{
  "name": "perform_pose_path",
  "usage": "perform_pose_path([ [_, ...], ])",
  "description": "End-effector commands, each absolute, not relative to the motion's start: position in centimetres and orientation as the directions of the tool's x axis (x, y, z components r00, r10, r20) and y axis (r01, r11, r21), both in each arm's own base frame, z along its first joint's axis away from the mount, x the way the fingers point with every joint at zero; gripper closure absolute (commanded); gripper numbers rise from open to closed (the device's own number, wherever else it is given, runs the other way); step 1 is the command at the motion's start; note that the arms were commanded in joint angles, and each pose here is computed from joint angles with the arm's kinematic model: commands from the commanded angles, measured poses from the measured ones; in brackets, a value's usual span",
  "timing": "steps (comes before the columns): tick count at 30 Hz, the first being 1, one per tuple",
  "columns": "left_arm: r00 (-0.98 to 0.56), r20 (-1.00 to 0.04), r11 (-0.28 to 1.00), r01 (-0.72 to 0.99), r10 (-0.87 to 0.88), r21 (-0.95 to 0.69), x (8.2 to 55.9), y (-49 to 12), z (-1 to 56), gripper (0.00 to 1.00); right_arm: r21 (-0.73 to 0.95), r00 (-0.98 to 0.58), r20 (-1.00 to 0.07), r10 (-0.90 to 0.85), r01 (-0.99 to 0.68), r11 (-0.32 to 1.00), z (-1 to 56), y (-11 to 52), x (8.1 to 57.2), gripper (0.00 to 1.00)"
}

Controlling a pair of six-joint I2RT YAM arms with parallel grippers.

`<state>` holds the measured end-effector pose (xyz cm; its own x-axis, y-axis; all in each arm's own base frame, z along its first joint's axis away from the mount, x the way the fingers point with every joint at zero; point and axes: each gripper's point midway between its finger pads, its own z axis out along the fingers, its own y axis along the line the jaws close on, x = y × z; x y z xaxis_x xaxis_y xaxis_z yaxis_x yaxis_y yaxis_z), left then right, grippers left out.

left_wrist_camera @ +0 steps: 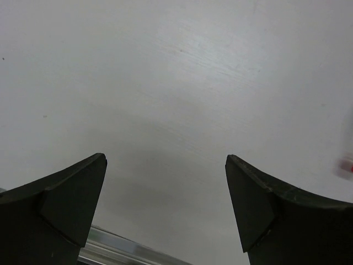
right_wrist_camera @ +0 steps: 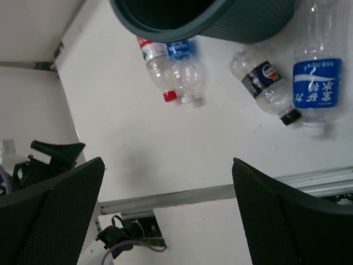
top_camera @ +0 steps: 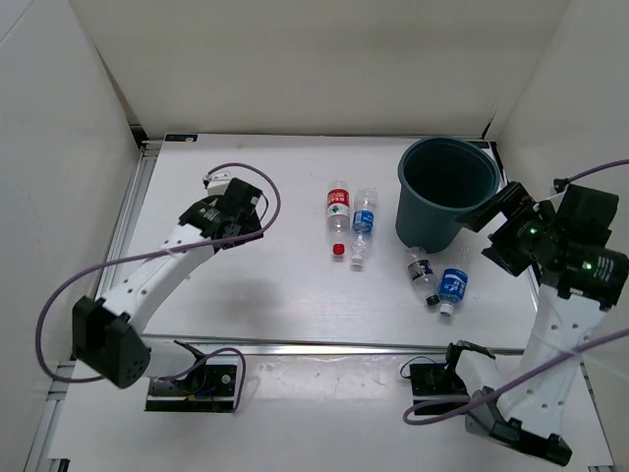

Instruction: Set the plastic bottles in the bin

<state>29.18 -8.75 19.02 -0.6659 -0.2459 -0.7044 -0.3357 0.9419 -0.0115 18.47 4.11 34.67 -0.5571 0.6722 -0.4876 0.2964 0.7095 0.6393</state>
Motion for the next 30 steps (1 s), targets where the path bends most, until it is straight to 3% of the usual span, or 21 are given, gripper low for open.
perform_pose_path([
  [1, -0.694, -0.673, 0.946, -0.324, -0.254, -0.023, 29.6, -9.6, 18.4, 0.00, 0.597, -0.644, -0.426, 0.636, 0.328, 0.732, 31.9, 4.1, 18.1, 0.00],
  [5, -0.695, -0.668, 0.945, -0.323, -0.266, -0.039, 29.8, -9.7, 18.1, 0.00, 0.492, -0.660, -0.329, 0.675, 0.490, 0.719, 25.6, 2.2, 17.7, 0.00],
  [10, -0.704, -0.659, 0.953, -0.294, -0.265, -0.069, 29.6, -10.4, 18.5, 0.00, 0.452, -0.690, -0.230, 0.687, 0.549, 0.703, 18.9, 2.0, 17.8, 0.00],
  [20, -0.688, -0.681, 0.957, -0.281, -0.252, -0.071, 30.3, -10.5, 18.7, 0.00, 0.268, -0.635, -0.430, 0.642, 0.589, 0.762, 16.2, -2.3, 20.1, 0.00],
  [30, -0.687, -0.687, 0.961, -0.267, -0.238, -0.066, 29.8, -10.2, 18.6, 0.00, 0.249, -0.618, -0.414, 0.668, 0.629, 0.736, 13.9, -3.9, 24.8, 0.00],
])
